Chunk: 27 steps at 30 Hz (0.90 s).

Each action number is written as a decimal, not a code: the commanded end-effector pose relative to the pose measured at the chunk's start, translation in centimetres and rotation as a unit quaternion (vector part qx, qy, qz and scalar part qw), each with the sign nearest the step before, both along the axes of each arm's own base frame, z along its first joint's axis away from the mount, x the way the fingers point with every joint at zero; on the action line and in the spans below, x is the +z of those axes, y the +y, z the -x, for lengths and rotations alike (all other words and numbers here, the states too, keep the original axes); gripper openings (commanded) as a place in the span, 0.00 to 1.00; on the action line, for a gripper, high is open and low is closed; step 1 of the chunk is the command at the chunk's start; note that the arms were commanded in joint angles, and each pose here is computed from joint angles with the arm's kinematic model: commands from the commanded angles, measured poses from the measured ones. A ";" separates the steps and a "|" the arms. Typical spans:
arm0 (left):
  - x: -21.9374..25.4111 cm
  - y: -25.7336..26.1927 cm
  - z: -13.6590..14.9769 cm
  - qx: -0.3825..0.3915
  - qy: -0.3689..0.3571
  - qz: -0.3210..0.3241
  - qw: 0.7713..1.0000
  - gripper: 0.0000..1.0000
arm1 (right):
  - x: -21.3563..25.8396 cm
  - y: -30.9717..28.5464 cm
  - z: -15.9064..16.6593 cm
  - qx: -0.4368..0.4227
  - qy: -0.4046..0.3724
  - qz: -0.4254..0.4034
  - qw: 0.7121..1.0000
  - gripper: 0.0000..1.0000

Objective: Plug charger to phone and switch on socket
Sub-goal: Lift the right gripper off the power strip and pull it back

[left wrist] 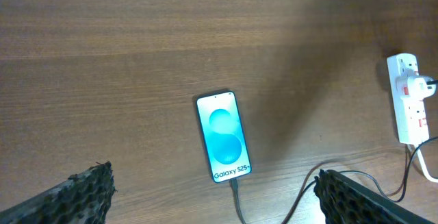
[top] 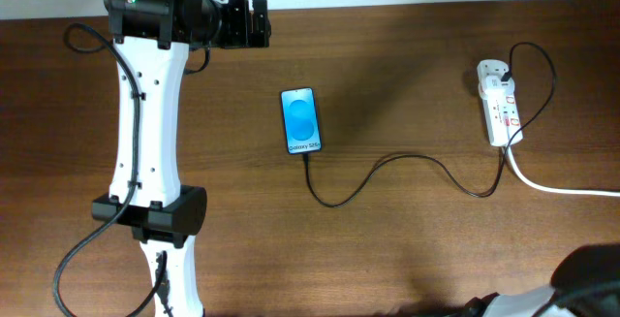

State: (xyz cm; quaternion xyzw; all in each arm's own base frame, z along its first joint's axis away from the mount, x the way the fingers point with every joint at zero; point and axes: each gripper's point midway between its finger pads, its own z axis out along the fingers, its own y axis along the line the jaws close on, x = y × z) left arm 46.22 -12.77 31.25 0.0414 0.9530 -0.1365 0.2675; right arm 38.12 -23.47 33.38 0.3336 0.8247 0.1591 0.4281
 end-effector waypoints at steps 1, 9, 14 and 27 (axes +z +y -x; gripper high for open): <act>-0.7 0.1 -0.3 -0.002 0.005 -0.007 1.000 0.99 | 4.9 6.8 0.3 0.079 -0.045 0.033 0.995 0.98; -0.7 0.1 -0.3 -0.002 0.005 -0.007 1.000 0.99 | 5.4 21.6 2.7 0.294 -0.025 0.088 0.951 0.98; -0.7 0.1 -0.3 -0.002 0.005 -0.007 1.000 0.99 | 2.9 26.1 6.1 0.349 0.051 0.030 0.935 0.98; -0.7 0.1 -0.3 -0.002 0.005 -0.007 1.000 0.99 | 1.9 27.2 7.4 0.363 0.084 0.014 0.928 0.98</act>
